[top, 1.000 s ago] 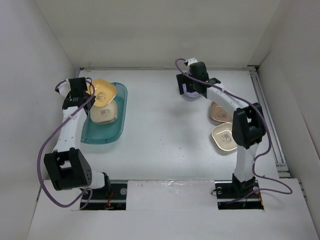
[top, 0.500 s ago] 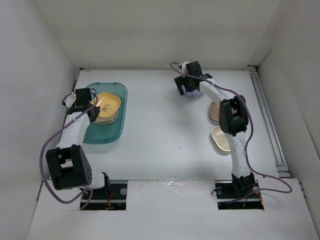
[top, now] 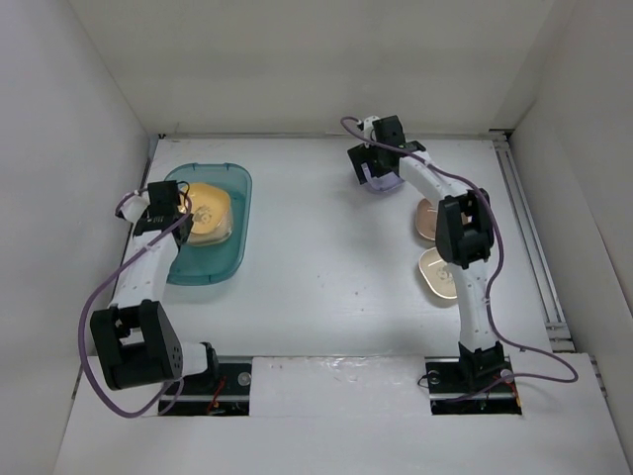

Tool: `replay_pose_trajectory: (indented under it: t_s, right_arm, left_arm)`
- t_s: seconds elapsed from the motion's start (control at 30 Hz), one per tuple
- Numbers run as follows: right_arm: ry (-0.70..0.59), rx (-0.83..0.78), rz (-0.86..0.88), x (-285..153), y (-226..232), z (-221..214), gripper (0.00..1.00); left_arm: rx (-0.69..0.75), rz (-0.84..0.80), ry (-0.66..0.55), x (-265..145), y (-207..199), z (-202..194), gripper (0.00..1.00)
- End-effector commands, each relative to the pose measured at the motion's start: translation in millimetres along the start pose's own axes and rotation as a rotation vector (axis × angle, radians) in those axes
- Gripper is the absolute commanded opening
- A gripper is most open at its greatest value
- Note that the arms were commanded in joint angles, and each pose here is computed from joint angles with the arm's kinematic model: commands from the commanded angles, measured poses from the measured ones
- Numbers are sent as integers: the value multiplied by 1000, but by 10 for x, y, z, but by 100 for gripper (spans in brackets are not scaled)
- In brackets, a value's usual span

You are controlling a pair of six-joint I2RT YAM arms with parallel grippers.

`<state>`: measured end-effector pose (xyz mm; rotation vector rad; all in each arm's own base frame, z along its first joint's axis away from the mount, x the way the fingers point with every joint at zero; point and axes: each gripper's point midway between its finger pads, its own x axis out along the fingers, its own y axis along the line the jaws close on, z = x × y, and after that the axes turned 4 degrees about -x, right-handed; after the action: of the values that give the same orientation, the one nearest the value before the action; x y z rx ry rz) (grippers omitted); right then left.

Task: Place the plates into the plastic bin on the countertop

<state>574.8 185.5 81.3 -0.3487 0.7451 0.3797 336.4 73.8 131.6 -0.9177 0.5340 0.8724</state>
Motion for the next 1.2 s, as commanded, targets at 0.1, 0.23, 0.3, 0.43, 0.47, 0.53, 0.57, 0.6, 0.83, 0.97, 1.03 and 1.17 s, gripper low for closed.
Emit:
replay_pose_trajectory:
  t_s: [0.1,0.23,0.3,0.43,0.47,0.53,0.57,0.6,0.83,0.97,1.03,1.17]
  right_arm:
    - [-34,17,4,1,-35,194,98]
    - [-25,23,0,-10,-103,233,98]
    - [-29,23,-2,-2,-115,283,99]
    - [7,20,0,92,-154,187,99]
    - [8,20,0,72,-157,200,99]
    - [15,20,11,110,-132,164,99]
    - [34,20,16,142,-116,99,99]
    - [45,21,37,172,-73,60,95]
    - [-25,50,-31,33,-90,245,97]
    - [-63,102,29,-28,-28,324,97]
    - [21,116,71,73,75,120,96]
    - [-17,83,177,-24,624,270,96]
  left_arm:
    - [-99,-20,-53,73,-195,150,18]
    - [-110,-34,-37,100,-261,130,79]
    - [-114,-65,-9,21,-326,114,100]
    - [-55,-242,-7,-422,-591,186,100]
    - [-29,-284,-18,-551,-673,213,100]
    - [3,-380,-24,-886,-811,306,100]
    - [46,-391,-21,-940,-782,295,100]
    - [56,-404,-32,-1023,-781,334,100]
    - [154,-428,-111,-1269,-558,437,100]
    - [206,-437,-81,-1218,-498,321,100]
    - [224,-426,-59,-1153,-462,251,100]
    - [251,-434,-3,-1071,-425,93,100]
